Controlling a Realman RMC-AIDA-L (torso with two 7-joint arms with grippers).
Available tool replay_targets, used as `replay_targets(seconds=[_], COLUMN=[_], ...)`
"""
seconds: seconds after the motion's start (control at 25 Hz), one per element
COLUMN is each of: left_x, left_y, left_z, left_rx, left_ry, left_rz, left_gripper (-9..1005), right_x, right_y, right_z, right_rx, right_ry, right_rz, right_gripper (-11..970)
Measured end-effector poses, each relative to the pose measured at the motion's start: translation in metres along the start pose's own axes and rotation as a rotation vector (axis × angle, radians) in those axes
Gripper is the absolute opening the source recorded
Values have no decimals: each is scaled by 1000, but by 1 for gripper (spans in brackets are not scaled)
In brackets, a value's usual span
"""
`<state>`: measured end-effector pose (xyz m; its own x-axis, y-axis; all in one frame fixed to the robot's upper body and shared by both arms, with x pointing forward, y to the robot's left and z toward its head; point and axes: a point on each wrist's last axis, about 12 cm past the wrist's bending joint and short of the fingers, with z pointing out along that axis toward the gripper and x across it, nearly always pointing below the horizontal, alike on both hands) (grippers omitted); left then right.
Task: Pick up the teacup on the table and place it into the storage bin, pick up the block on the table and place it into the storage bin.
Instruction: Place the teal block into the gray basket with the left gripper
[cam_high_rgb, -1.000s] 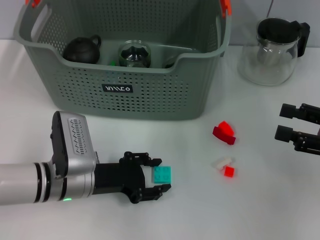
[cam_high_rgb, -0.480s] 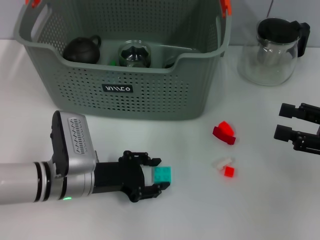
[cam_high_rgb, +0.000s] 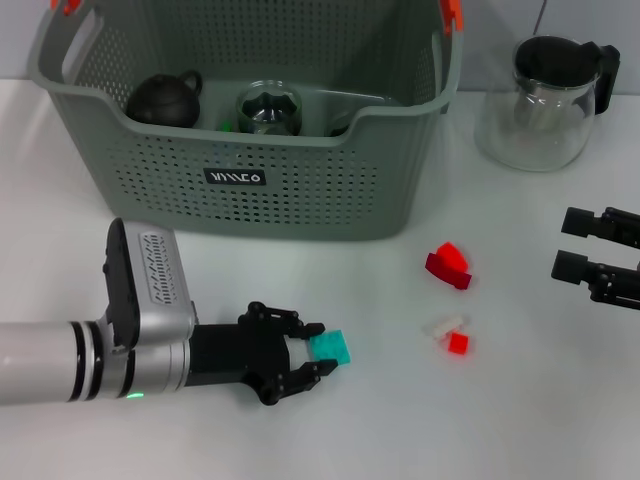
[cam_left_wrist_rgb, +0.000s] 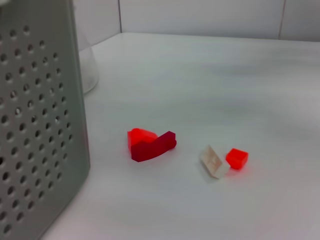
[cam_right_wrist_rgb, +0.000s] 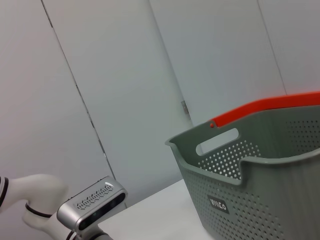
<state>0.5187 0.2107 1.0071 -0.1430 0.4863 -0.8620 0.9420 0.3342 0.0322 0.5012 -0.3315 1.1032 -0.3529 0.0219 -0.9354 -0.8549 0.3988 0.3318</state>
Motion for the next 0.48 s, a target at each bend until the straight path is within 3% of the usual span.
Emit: replay_targets(seconds=[0.04, 0.24, 0.48], left_x=[0, -6, -28], left_y=[0, 4, 19], left_z=[-1, -17, -72], left_rx=[1, 5, -30], left_ry=[-4, -50, -246], left_rz=[-5, -53, -124], left_gripper=[399, 414, 431], right_x=[0, -1, -1], right_y=[0, 0, 0], right_z=[0, 0, 1], right_rx=[0, 0, -3], right_ry=[-1, -4, -2], right_rz=[0, -2, -4], right_gripper=[791, 791, 791])
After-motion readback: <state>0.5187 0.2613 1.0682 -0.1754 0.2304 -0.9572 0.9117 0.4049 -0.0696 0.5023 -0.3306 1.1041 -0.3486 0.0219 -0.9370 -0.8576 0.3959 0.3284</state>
